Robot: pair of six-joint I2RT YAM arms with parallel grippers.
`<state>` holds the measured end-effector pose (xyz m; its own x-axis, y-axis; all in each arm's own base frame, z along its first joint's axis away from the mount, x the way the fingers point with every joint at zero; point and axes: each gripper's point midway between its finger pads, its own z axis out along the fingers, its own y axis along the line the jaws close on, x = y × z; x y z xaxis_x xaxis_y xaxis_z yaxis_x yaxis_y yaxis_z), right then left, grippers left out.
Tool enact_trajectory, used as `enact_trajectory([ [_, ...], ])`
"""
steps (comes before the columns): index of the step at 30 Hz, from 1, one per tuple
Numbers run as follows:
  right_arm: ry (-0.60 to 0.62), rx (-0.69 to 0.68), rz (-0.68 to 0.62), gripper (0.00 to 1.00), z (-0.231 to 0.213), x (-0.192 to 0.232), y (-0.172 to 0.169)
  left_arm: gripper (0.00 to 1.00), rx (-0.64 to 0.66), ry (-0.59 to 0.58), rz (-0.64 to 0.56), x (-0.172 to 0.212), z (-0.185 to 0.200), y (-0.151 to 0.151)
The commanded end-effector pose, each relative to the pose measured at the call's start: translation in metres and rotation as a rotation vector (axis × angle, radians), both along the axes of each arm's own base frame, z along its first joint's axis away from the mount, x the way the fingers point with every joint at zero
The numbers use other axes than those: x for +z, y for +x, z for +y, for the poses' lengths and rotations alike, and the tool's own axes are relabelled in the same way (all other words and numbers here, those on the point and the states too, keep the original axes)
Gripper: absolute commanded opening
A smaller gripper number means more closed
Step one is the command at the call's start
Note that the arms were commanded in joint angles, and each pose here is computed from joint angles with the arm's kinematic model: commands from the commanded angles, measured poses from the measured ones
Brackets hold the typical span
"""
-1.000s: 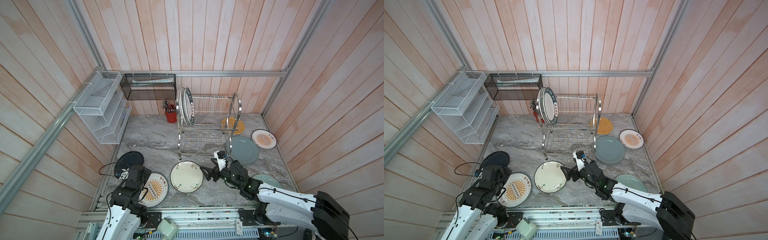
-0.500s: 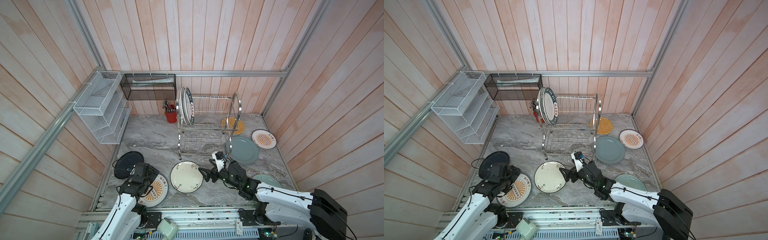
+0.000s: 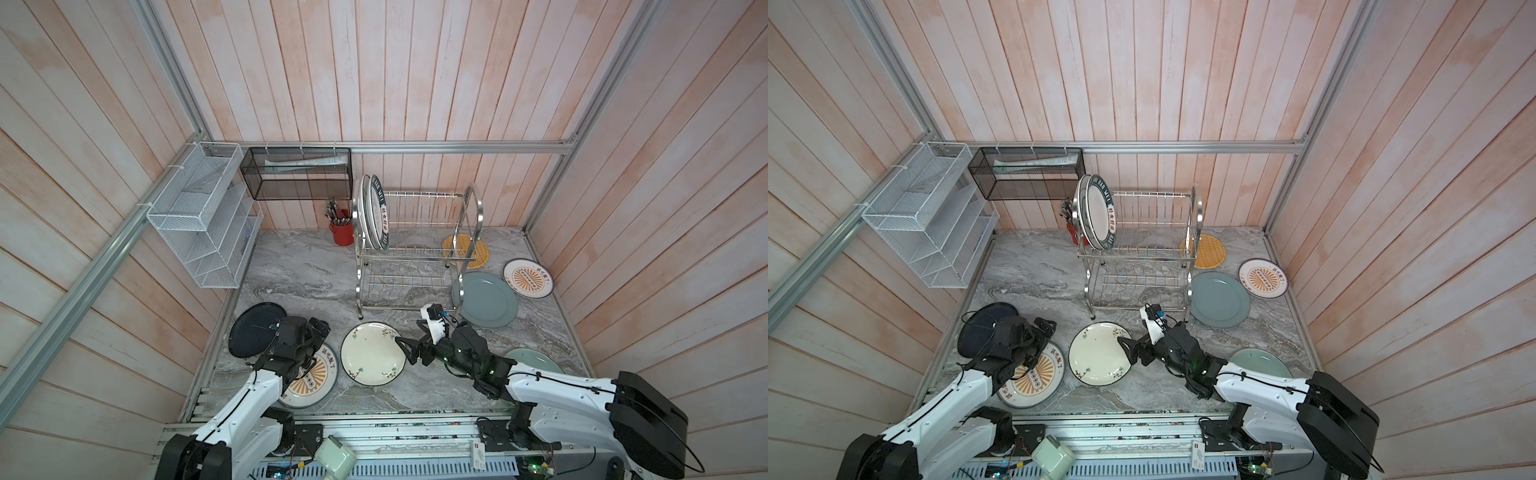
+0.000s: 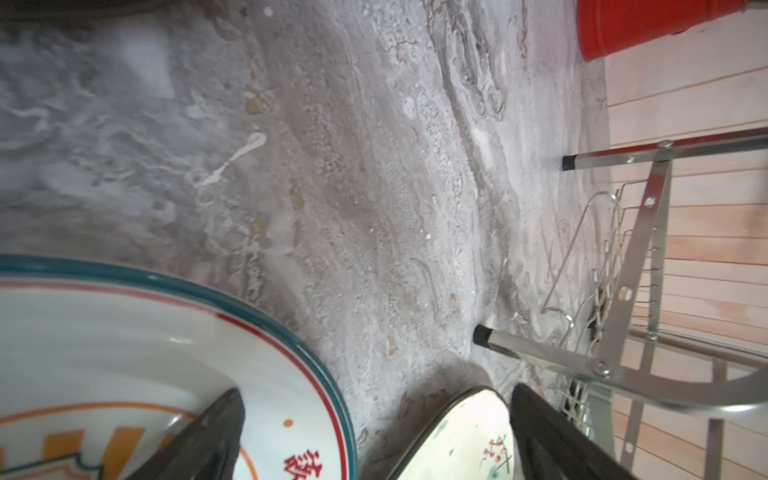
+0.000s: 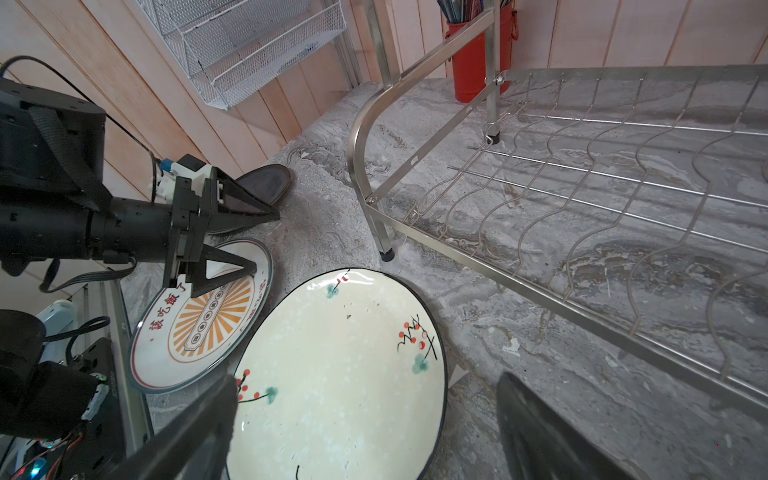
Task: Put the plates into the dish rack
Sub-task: 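Lower the left gripper onto the rim of the orange sunburst plate, then grip the sunburst plate rim with the left gripper and tilt it up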
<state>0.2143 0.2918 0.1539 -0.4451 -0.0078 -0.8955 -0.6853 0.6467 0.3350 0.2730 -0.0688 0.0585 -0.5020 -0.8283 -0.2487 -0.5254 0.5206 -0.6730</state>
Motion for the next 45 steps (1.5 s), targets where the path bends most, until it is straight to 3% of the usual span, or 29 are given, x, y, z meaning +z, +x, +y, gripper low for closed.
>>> enact_trajectory([
  [1,0.030,0.018,-0.032,0.97,0.008,0.015,0.001,1.00,0.028,-0.053,-0.075,0.006,-0.005,0.019],
  [8,0.031,0.015,-0.039,0.97,0.007,0.015,0.001,1.00,0.097,-0.093,-0.175,0.016,-0.006,0.057],
  [16,0.022,0.020,-0.042,0.97,0.008,0.013,0.001,1.00,-0.031,-0.090,-0.210,0.038,-0.029,0.099],
  [19,0.026,0.012,-0.055,0.97,0.006,0.017,0.001,1.00,-0.088,-0.005,-0.190,0.054,-0.024,0.085],
  [23,0.034,0.016,-0.067,0.98,0.005,0.017,0.001,1.00,-0.086,0.105,-0.149,0.070,-0.001,0.034],
  [27,0.047,0.055,-0.079,0.98,0.010,0.020,-0.004,0.99,-0.017,0.116,-0.100,0.066,0.026,-0.026],
  [32,0.072,0.091,-0.097,0.98,0.012,0.023,-0.010,0.92,0.107,0.063,-0.022,0.045,0.043,-0.075],
  [39,0.079,0.096,-0.105,0.98,0.012,0.024,-0.011,0.77,0.117,-0.029,0.016,0.011,0.032,-0.073],
  [42,0.072,0.090,-0.106,0.98,0.011,0.023,-0.011,0.77,0.162,-0.008,0.103,-0.007,0.038,-0.079],
  [45,0.071,0.089,-0.114,0.98,0.010,0.025,-0.010,0.77,0.175,-0.012,0.102,-0.012,0.039,-0.078],
])
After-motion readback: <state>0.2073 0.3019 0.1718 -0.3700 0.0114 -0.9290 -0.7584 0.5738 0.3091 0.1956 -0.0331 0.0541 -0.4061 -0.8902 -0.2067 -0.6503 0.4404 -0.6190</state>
